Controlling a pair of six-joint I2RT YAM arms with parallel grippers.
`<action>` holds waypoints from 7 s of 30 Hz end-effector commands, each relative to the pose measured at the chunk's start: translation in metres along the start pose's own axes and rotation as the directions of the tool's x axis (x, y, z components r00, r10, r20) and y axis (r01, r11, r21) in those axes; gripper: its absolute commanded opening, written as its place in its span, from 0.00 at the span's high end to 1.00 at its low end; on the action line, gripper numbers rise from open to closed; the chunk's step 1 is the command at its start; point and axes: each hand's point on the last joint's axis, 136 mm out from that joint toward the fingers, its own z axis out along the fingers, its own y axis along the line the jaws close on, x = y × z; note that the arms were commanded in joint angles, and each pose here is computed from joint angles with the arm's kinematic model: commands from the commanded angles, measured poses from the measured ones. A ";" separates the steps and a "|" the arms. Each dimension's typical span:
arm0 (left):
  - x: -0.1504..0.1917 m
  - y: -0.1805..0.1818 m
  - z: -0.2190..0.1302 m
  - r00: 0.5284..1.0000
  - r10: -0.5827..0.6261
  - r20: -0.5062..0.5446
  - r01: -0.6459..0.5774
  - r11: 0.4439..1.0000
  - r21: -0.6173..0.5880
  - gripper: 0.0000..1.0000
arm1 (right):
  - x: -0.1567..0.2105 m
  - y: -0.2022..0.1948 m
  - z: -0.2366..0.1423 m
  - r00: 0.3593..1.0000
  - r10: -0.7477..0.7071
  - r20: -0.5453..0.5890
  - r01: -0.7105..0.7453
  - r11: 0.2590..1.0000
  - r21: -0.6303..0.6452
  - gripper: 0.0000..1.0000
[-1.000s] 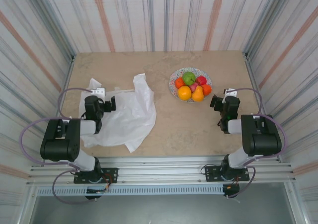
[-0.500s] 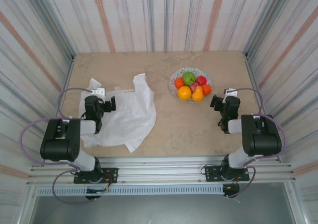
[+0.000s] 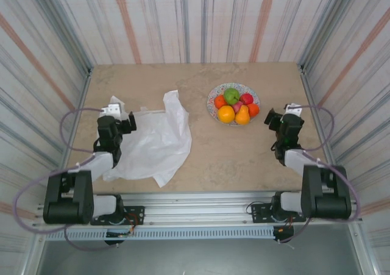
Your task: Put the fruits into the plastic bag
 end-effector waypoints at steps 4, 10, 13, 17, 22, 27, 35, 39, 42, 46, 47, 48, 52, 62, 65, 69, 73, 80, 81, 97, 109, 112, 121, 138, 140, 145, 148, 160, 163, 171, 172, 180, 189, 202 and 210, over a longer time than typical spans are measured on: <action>-0.020 0.048 -0.031 0.953 -0.299 -0.041 0.277 0.921 -0.273 0.01 | -0.057 -0.032 -0.035 0.976 0.201 0.088 -0.212 0.968 0.134 0.01; -0.029 0.024 -0.042 0.867 -0.472 -0.157 0.441 0.875 -0.199 0.01 | -0.109 -0.032 -0.063 0.950 0.276 0.146 -0.292 0.951 0.101 0.01; -0.026 -0.011 -0.040 0.808 -0.517 -0.282 0.523 0.850 -0.060 0.01 | -0.117 -0.013 -0.065 0.936 0.342 0.081 -0.344 0.939 0.009 0.01; -0.013 -0.036 -0.045 0.751 -0.463 -0.471 0.525 0.851 0.000 0.01 | -0.109 0.040 -0.063 0.919 0.376 -0.118 -0.392 0.903 -0.178 0.01; 0.005 -0.012 -0.052 0.718 -0.405 -0.566 0.419 0.901 -0.113 0.01 | -0.073 0.141 -0.078 0.953 0.176 -0.246 -0.266 0.877 -0.400 0.01; 0.013 0.005 -0.049 0.653 -0.459 -0.603 0.475 0.868 -0.146 0.01 | -0.006 0.257 -0.113 0.928 -0.124 -0.350 -0.132 0.770 -0.624 0.01; 0.046 0.075 -0.033 0.504 -0.610 -0.612 0.481 0.786 -0.388 0.03 | 0.093 0.358 -0.126 0.813 -0.399 -0.423 -0.049 0.677 -0.734 0.01; 0.057 0.089 -0.020 0.507 -0.616 -0.603 0.435 0.787 -0.438 0.04 | 0.128 0.380 -0.109 0.761 -0.420 -0.495 -0.086 0.690 -0.719 0.05; 0.075 0.098 -0.011 0.481 -0.596 -0.644 0.361 0.803 -0.473 0.05 | 0.144 0.395 -0.098 0.740 -0.429 -0.517 -0.097 0.693 -0.714 0.08; 0.099 0.094 -0.002 0.415 -0.566 -0.712 0.338 0.823 -0.457 0.13 | 0.155 0.410 -0.090 0.723 -0.433 -0.539 -0.124 0.685 -0.718 0.19; 0.103 0.093 0.000 0.402 -0.564 -0.721 0.341 0.824 -0.454 0.16 | 0.158 0.414 -0.090 0.718 -0.432 -0.546 -0.132 0.686 -0.716 0.23; 0.106 0.091 0.002 0.394 -0.562 -0.727 0.345 0.824 -0.450 0.19 | 0.160 0.416 -0.088 0.715 -0.429 -0.552 -0.139 0.686 -0.714 0.27; 0.113 0.086 0.009 0.368 -0.555 -0.746 0.363 0.824 -0.434 0.35 | 0.163 0.423 -0.085 0.708 -0.412 -0.573 -0.165 0.693 -0.702 0.52; 0.078 0.066 0.025 0.423 -0.535 -0.731 0.467 0.821 -0.330 0.92 | 0.142 0.416 -0.099 0.728 -0.391 -0.563 -0.191 0.673 -0.714 1.00; 0.046 0.049 0.034 0.494 -0.485 -0.721 0.461 0.850 -0.256 0.97 | 0.125 0.407 -0.117 0.740 -0.389 -0.549 -0.206 0.646 -0.735 1.00; -0.016 0.021 0.051 0.637 -0.408 -0.654 0.451 0.885 -0.113 1.00 | 0.109 0.397 -0.155 0.750 -0.392 -0.534 -0.247 0.583 -0.774 1.00; -0.080 -0.005 0.067 0.781 -0.342 -0.523 0.468 0.875 0.127 1.00 | 0.104 0.398 -0.228 0.774 -0.472 -0.422 -0.275 0.350 -0.896 0.77; -0.153 -0.055 0.039 0.983 -0.122 -0.140 0.181 0.791 0.585 1.00 | 0.055 0.330 -0.267 0.823 -0.555 -0.121 0.021 0.242 -0.970 0.36; -0.157 -0.060 0.032 0.991 -0.093 -0.096 0.133 0.771 0.623 1.00 | 0.039 0.321 -0.268 0.838 -0.537 -0.097 0.039 0.235 -0.971 0.33; -0.168 -0.113 -0.025 0.998 0.028 0.048 -0.055 0.575 0.816 1.00 | 0.004 0.325 -0.152 0.856 -0.505 -0.109 0.048 0.288 -0.956 0.22; -0.166 -0.119 -0.029 0.998 0.040 0.056 -0.069 0.568 0.820 1.00 | 0.080 0.353 -0.091 0.793 -0.553 -0.255 -0.082 0.319 -0.944 0.25; -0.163 -0.121 -0.028 0.998 0.045 0.052 -0.068 0.565 0.822 1.00 | 0.078 0.368 -0.086 0.807 -0.535 -0.252 -0.099 0.298 -0.950 0.27; -0.155 -0.122 -0.018 0.999 0.049 0.015 -0.041 0.580 0.813 1.00 | 0.067 0.406 -0.110 0.829 -0.514 -0.221 -0.141 0.190 -0.972 0.67; -0.136 0.014 0.021 0.869 -0.313 -0.384 0.374 0.923 0.095 0.14 | 0.074 0.424 -0.116 0.624 -0.031 -0.781 -0.632 0.568 -0.527 1.00; -0.134 0.006 -0.003 0.836 -0.374 -0.403 0.455 0.882 0.126 0.15 | 0.069 0.428 -0.119 0.625 -0.011 -0.781 -0.643 0.559 -0.523 1.00; -0.092 -0.080 -0.060 0.835 -0.253 -0.489 0.441 0.839 0.319 0.17 | 0.054 0.446 -0.130 0.604 -0.027 -0.797 -0.694 0.474 -0.542 1.00; -0.064 -0.123 -0.090 0.822 -0.157 -0.548 0.425 0.810 0.405 0.17 | 0.045 0.455 -0.141 0.612 -0.057 -0.789 -0.711 0.398 -0.580 1.00; -0.049 -0.156 -0.093 0.828 -0.050 -0.558 0.372 0.794 0.481 0.15 | 0.057 0.450 -0.146 0.666 -0.103 -0.739 -0.661 0.378 -0.648 1.00; -0.051 -0.163 -0.084 0.832 -0.024 -0.554 0.358 0.787 0.503 0.14 | 0.069 0.444 -0.144 0.663 -0.111 -0.740 -0.650 0.403 -0.644 1.00; -0.039 -0.192 -0.068 0.827 0.124 -0.548 0.268 0.769 0.580 0.14 | 0.092 0.437 -0.141 0.643 -0.143 -0.752 -0.641 0.437 -0.631 1.00; -0.037 -0.193 -0.066 0.824 0.140 -0.549 0.253 0.776 0.578 0.14 | 0.093 0.436 -0.141 0.645 -0.145 -0.750 -0.637 0.440 -0.633 1.00; -0.029 -0.193 -0.044 0.809 0.177 -0.560 0.196 0.817 0.542 0.27 | 0.096 0.434 -0.137 0.647 -0.149 -0.748 -0.629 0.451 -0.634 1.00; -0.023 -0.199 -0.031 0.786 0.218 -0.578 0.175 0.819 0.546 0.45 | 0.097 0.432 -0.135 0.651 -0.151 -0.744 -0.621 0.457 -0.637 1.00; -0.031 -0.190 -0.017 0.794 0.212 -0.570 0.145 0.844 0.516 1.00 | 0.104 0.420 -0.133 0.635 -0.125 -0.762 -0.623 0.500 -0.601 1.00; -0.093 -0.181 -0.052 0.903 0.136 -0.407 0.174 0.750 0.638 1.00 | 0.124 0.369 -0.114 0.677 -0.051 -0.734 -0.506 0.693 -0.514 0.88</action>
